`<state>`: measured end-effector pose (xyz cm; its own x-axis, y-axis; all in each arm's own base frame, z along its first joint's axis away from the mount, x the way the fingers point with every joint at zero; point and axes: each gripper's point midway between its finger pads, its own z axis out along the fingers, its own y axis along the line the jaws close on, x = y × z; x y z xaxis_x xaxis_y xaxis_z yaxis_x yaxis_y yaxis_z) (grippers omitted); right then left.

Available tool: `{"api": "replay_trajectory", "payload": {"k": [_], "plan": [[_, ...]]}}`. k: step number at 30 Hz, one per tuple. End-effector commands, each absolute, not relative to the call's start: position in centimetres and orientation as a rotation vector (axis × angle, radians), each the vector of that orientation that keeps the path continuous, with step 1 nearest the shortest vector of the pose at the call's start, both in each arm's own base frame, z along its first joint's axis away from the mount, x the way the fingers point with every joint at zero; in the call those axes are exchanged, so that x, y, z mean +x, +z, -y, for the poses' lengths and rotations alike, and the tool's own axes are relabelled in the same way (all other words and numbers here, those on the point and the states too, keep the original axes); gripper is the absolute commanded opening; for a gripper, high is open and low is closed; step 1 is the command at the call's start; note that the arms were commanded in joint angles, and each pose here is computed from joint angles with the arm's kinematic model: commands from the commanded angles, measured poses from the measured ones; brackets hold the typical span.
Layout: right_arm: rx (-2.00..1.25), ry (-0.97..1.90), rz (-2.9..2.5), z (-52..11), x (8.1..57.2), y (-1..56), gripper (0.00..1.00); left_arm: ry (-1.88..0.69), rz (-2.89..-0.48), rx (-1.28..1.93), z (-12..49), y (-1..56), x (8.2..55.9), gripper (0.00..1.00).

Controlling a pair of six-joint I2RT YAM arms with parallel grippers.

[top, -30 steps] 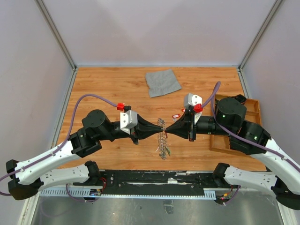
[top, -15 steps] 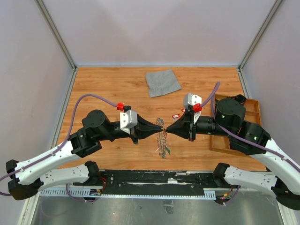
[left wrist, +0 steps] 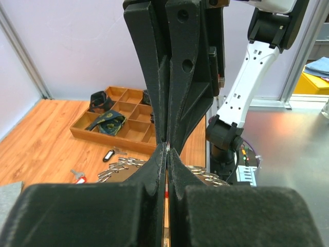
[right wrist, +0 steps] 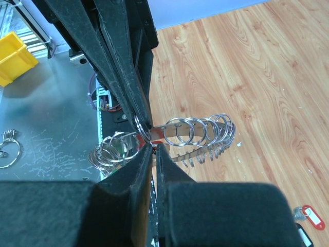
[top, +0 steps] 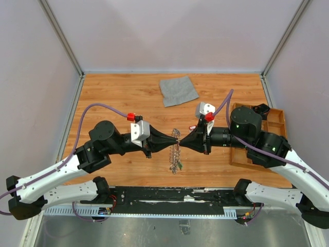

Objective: Put the keys on the keyring

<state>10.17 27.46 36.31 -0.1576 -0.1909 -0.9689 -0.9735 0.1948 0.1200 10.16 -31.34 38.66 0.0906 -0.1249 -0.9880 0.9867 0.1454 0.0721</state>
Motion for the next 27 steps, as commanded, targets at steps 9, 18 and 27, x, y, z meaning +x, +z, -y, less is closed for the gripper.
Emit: {"api": "replay_trajectory", "payload": {"k": [9,18,27], "plan": [[-1.137,0.994,-1.331,-25.5,9.5,39.4,0.28,-1.133,-0.974,0.978,30.3,42.5,9.2,0.0],[-1.19,1.037,-1.082,-26.8,8.4,42.2,0.25,-1.216,-0.924,0.926,29.9,43.9,8.3,0.01],[-1.223,1.079,-1.04,-27.8,8.0,42.5,0.27,-1.259,-0.889,0.906,29.7,44.7,7.7,0.0]]}}
